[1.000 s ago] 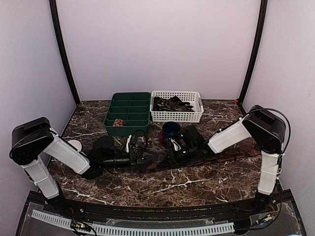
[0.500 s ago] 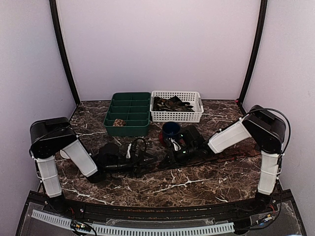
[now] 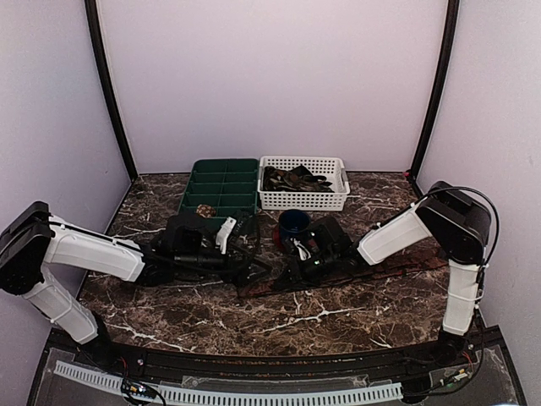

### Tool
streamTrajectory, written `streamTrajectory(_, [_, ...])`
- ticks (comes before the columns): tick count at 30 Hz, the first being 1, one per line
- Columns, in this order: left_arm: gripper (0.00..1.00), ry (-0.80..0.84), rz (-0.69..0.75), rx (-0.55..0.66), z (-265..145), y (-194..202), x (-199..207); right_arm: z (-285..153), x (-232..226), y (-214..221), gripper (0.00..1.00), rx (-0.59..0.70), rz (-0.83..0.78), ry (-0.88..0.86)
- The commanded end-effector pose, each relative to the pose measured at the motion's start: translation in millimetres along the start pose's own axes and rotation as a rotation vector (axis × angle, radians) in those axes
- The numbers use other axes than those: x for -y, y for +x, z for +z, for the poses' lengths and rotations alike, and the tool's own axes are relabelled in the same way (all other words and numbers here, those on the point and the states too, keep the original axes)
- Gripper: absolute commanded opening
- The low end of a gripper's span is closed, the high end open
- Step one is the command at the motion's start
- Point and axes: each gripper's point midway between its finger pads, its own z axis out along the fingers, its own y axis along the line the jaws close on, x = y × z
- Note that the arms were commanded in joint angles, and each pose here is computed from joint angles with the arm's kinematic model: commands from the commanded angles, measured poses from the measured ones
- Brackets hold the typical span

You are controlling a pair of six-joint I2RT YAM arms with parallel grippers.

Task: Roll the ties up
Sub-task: Smooth out the tie at the center of the board, then adjust the tie at the center of the board.

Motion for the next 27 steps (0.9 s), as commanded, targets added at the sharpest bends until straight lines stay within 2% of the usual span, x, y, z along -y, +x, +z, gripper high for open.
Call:
streamTrajectory(1, [0.93, -0.114, 0.323, -0.223, 0.1, 55.3, -37.9, -0.6, 7.8, 4.7, 0.0, 0.003, 0.016, 0.029])
streamTrajectory(5, [0.9, -0.105, 0.427, -0.251, 14.4, 58.6, -44.9, -0.7, 7.3, 5.0, 0.0, 0.005, 0.017, 0.031])
streamTrajectory(9, [0.82, -0.07, 0.477, -0.284, 31.8, 71.6, -49.6, -0.7, 7.2, 4.5, 0.0, 0.005, 0.019, 0.031])
streamTrajectory(13, [0.79, -0.059, 0.517, -0.329, 45.0, 88.8, -55.1, -1.4, 6.4, 3.6, 0.01, 0.01, 0.017, 0.03])
streamTrajectory(16, [0.67, -0.061, 0.542, -0.368, 51.4, 98.2, -60.3, -2.8, 2.9, 2.2, 0.03, 0.013, 0.016, 0.021])
streamTrajectory(19, [0.51, -0.054, 0.564, -0.399, 51.4, 107.4, -62.5, -10.8, -6.1, -0.5, 0.11, 0.026, 0.007, 0.0])
streamTrajectory(20, [0.47, -0.054, 0.566, -0.405, 50.8, 109.3, -63.4, -18.6, -14.3, -3.7, 0.17, 0.042, -0.004, -0.016])
streamTrajectory(24, [0.4, -0.043, 0.579, -0.434, 48.7, 117.4, -65.2, -54.5, -23.5, -10.7, 0.29, 0.097, -0.01, -0.033])
streamTrajectory(27, [0.39, -0.027, 0.587, -0.441, 47.9, 121.2, -64.0, -85.8, -6.1, -13.3, 0.36, 0.142, 0.019, 0.01])
